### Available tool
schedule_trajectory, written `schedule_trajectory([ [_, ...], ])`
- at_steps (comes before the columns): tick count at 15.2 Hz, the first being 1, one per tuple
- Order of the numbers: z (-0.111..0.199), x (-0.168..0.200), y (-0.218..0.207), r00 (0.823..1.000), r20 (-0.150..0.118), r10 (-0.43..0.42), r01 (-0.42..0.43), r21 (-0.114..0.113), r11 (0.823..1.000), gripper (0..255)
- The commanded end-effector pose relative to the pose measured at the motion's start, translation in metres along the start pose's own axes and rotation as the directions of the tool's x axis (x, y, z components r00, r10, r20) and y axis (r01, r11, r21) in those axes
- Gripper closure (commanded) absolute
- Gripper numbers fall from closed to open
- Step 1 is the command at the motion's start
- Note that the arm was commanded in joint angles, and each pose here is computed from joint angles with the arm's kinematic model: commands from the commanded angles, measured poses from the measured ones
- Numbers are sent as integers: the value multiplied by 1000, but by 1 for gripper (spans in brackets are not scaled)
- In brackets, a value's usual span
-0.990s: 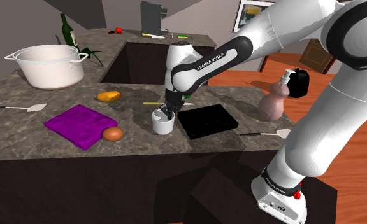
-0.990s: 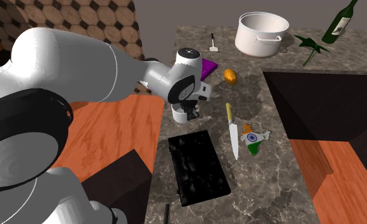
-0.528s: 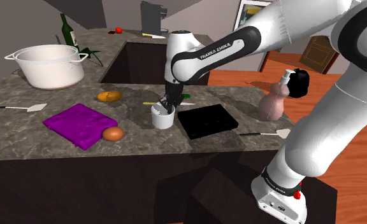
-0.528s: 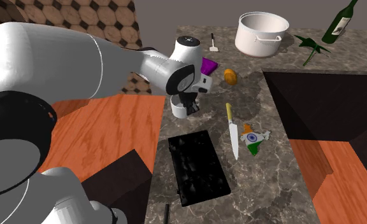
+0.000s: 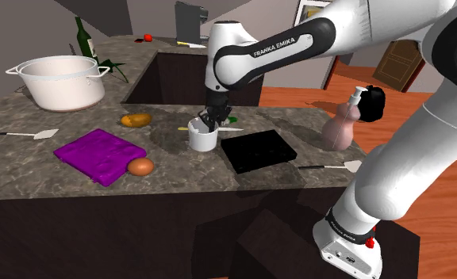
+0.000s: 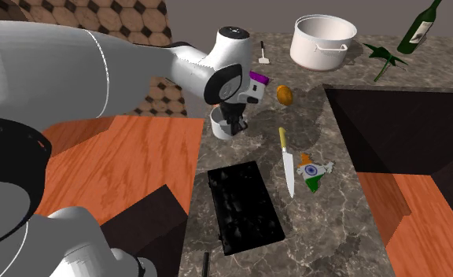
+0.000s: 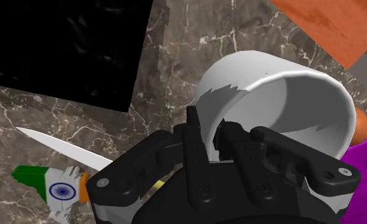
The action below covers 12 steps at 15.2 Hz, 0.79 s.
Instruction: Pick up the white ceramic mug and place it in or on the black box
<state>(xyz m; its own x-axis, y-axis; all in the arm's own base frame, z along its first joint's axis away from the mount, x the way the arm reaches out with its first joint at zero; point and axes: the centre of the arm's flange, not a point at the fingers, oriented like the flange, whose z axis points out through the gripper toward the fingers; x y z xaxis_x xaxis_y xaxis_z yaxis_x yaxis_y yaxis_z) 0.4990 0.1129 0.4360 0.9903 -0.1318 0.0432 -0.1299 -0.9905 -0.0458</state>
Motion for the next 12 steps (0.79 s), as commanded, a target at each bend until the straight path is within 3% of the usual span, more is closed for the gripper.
schedule_trajectory([
  [1, -12, 0, -2, 1000, 0, 0, 0, 0, 1000, 255],
  [12, -24, -38, 138, 1000, 0, 0, 0, 0, 1000, 255],
])
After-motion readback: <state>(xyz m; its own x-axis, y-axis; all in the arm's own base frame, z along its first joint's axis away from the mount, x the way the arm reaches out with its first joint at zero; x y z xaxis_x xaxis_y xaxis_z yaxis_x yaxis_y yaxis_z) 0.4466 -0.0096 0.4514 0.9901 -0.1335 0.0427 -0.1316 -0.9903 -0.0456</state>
